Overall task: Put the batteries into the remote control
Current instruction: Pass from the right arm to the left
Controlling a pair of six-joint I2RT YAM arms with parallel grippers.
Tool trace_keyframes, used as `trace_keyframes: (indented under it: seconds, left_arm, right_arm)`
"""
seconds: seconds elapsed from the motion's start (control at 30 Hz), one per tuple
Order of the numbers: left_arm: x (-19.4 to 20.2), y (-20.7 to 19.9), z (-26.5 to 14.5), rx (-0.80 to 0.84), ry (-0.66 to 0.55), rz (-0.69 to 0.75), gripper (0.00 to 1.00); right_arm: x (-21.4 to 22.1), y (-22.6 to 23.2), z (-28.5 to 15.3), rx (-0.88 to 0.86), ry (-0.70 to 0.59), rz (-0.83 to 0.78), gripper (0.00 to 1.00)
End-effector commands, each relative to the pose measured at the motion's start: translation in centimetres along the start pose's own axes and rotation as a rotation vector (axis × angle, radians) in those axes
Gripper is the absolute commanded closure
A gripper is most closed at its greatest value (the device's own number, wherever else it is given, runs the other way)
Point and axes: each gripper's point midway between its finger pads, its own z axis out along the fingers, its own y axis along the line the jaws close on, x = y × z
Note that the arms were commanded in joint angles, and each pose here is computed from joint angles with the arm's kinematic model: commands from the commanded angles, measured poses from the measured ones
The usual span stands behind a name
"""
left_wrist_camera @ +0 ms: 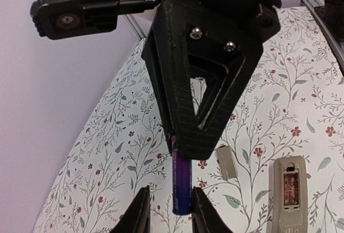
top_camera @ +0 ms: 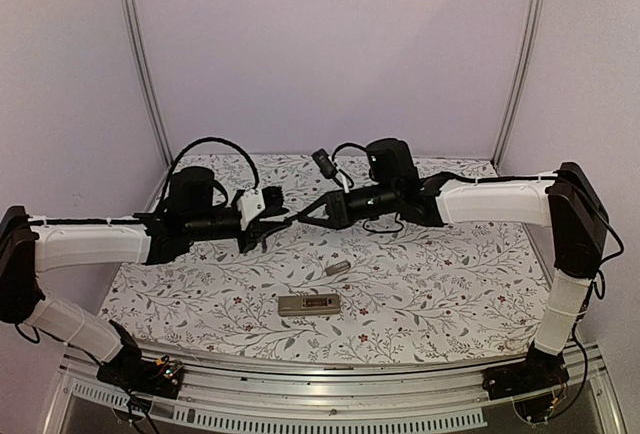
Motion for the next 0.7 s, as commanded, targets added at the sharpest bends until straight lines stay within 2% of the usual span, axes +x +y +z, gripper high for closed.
trace_keyframes:
  seconds: [0.0, 0.1, 0.17, 0.27, 0.33, 0.4, 0.43, 0.5, 0.6, 0.67]
  left_arm:
    - [0.6, -0.2, 0.0, 0.008, 0.017, -0.001, 0.77]
    - [0.0, -0.1, 0.0, 0.010, 0.002, -0.002, 0.86]
    - [-0.4, 0.1, 0.0, 0.007, -0.007, -0.012, 1.00]
    - [-0.7, 0.2, -0.1, 0.011, -0.007, -0.016, 1.00]
    - [0.0, 0.0, -0.1, 0.023, 0.027, -0.025, 1.00]
    - [1.4, -0.3, 0.0, 0.035, 0.097, -0.048, 1.00]
    - [2.1, -0.8, 0.1, 0.054, 0.134, -0.058, 1.00]
    - [4.4, -3.0, -0.3, 0.137, 0.259, -0.087, 1.00]
    - [6.5, -6.4, -0.8, 0.248, 0.403, -0.086, 1.00]
    - [8.1, -8.3, -0.9, 0.318, 0.497, -0.092, 1.00]
  right_arm:
    - [-0.9, 1.2, -0.9, -0.032, -0.027, -0.025, 1.00]
    - [-0.6, 1.2, -0.8, -0.035, -0.023, -0.021, 1.00]
    - [-0.5, 1.0, -0.7, -0.034, -0.020, -0.013, 1.00]
    - [-0.1, 0.5, -0.7, -0.017, -0.017, -0.001, 0.99]
    - [0.2, -0.3, -0.8, 0.011, -0.016, 0.017, 0.76]
    - [0.5, -1.2, -1.3, 0.050, -0.015, 0.040, 0.57]
    - [1.0, -2.2, -1.9, 0.094, -0.015, 0.058, 0.51]
    - [1.8, -3.6, -3.3, 0.169, -0.013, 0.093, 0.40]
    - [4.6, -5.8, -5.3, 0.310, 0.037, 0.134, 0.32]
    - [7.1, -6.0, -5.8, 0.326, 0.090, 0.051, 0.27]
